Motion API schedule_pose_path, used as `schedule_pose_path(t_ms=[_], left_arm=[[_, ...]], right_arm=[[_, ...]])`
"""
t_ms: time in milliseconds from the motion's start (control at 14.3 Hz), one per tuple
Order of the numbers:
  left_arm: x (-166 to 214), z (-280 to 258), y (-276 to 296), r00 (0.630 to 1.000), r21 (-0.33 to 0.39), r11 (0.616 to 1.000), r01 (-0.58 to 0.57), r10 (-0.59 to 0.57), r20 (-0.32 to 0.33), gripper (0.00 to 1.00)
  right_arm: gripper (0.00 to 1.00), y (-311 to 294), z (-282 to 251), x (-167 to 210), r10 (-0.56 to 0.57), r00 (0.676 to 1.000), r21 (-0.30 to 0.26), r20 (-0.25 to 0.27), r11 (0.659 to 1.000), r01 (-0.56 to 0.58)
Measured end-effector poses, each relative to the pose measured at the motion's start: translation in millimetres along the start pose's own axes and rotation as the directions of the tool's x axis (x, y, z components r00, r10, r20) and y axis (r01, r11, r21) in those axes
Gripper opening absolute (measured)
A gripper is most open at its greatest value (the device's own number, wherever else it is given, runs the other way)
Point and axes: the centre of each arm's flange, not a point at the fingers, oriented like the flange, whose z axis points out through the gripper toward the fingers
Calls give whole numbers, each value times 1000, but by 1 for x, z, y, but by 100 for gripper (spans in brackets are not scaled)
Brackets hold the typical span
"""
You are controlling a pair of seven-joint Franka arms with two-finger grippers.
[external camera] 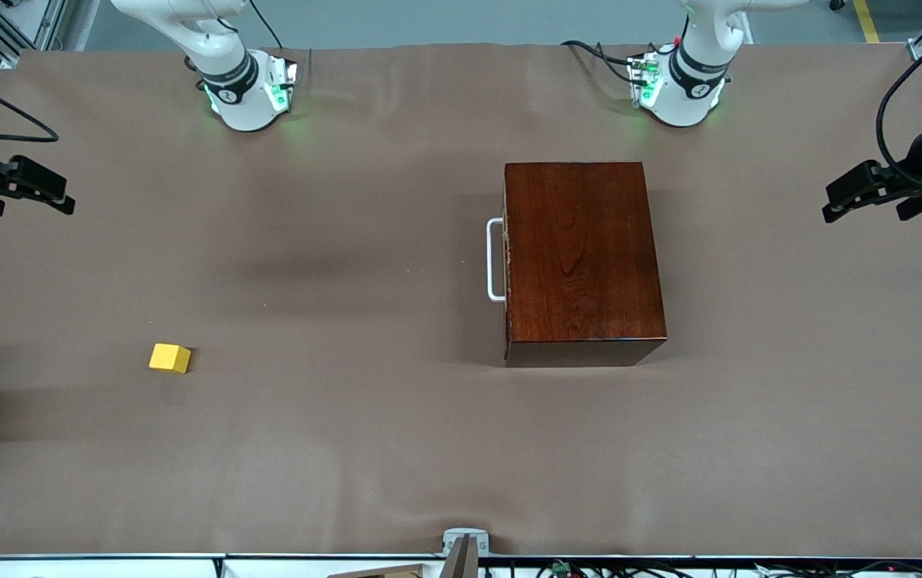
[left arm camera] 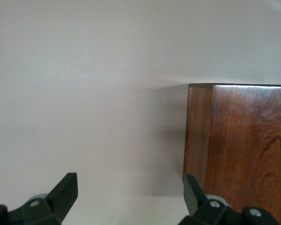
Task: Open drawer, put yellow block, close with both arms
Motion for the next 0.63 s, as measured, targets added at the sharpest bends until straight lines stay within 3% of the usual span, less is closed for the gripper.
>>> schedule_pose_path(t_ms=[631], left_arm=[[0,0,5,1000,0,1000,-8,8,0,100]], right_arm=[[100,2,0,0,4,1000,0,0,1000,-4]])
